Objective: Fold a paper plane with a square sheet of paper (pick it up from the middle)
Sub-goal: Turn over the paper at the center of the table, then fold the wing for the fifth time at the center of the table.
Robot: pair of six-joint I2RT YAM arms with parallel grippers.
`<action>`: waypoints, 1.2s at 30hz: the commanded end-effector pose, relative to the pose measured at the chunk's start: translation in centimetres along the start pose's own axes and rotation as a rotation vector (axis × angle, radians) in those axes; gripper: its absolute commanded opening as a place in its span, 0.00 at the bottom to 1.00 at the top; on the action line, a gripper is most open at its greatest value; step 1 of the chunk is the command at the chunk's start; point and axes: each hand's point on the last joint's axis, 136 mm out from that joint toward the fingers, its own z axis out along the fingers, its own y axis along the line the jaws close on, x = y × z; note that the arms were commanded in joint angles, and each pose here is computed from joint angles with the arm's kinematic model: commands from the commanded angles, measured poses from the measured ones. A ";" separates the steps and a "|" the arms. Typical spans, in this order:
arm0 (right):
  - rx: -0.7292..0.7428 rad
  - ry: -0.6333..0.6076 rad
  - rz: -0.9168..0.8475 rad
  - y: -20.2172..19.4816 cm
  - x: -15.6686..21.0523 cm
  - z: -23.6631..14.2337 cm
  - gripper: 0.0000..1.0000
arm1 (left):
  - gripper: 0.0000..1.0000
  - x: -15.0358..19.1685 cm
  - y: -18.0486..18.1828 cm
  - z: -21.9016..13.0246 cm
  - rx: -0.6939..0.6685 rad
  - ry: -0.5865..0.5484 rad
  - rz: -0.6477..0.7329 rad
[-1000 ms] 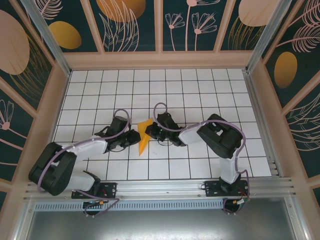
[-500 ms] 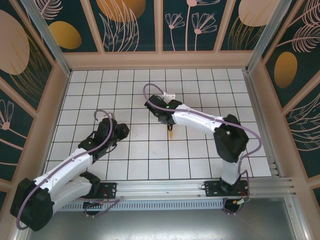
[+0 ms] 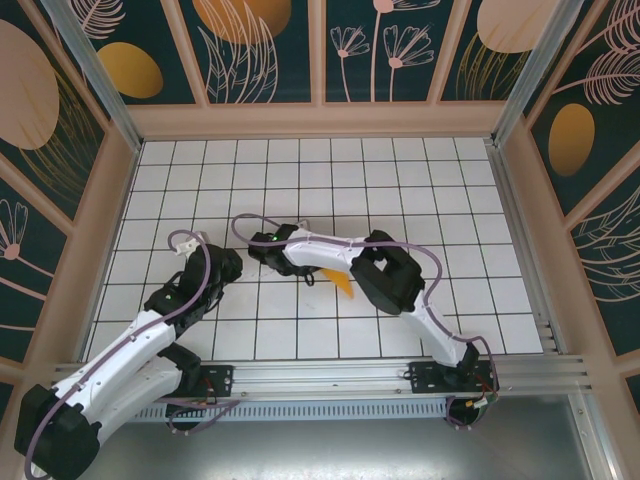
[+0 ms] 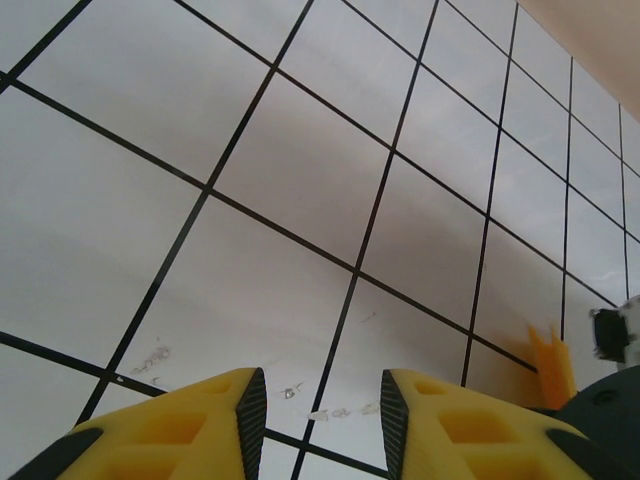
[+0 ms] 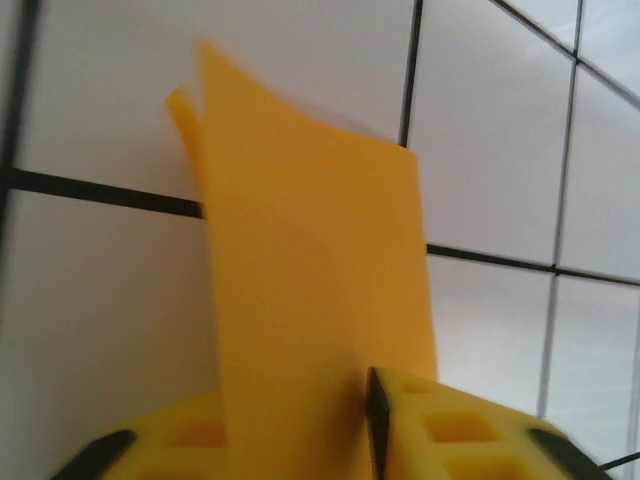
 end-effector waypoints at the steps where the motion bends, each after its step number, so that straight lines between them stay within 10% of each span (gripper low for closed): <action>1: -0.149 0.022 0.033 1.8 -0.8 -1.8 0.48 | 0.38 0.4 0.9 0.3 -0.037 0.005 0.000; 10: -0.748 -0.188 0.265 -0.2 -4.0 -11.2 0.90 | 0.39 1.4 -0.9 0.9 0.046 0.066 0.035; 14: -0.988 -0.212 0.398 -3.7 -1.6 -10.9 0.72 | 0.40 2.4 -2.6 1.4 0.123 0.125 0.059; 16: -1.143 -0.188 0.457 -5.0 0.4 -10.1 0.48 | 0.40 3.6 -4.0 1.9 0.192 0.189 0.075; 20: -1.165 -0.144 0.520 -6.8 2.9 -7.5 0.47 | 0.41 6.2 -5.8 2.8 0.280 0.320 0.076; 25: -1.280 -0.121 0.486 -5.5 2.9 -7.8 0.14 | 0.41 8.1 -7.1 3.9 0.322 0.430 0.058; 36: -1.305 -0.018 0.461 -2.1 3.2 -5.0 0.01 | 0.41 10.1 -8.6 5.2 0.361 0.549 0.042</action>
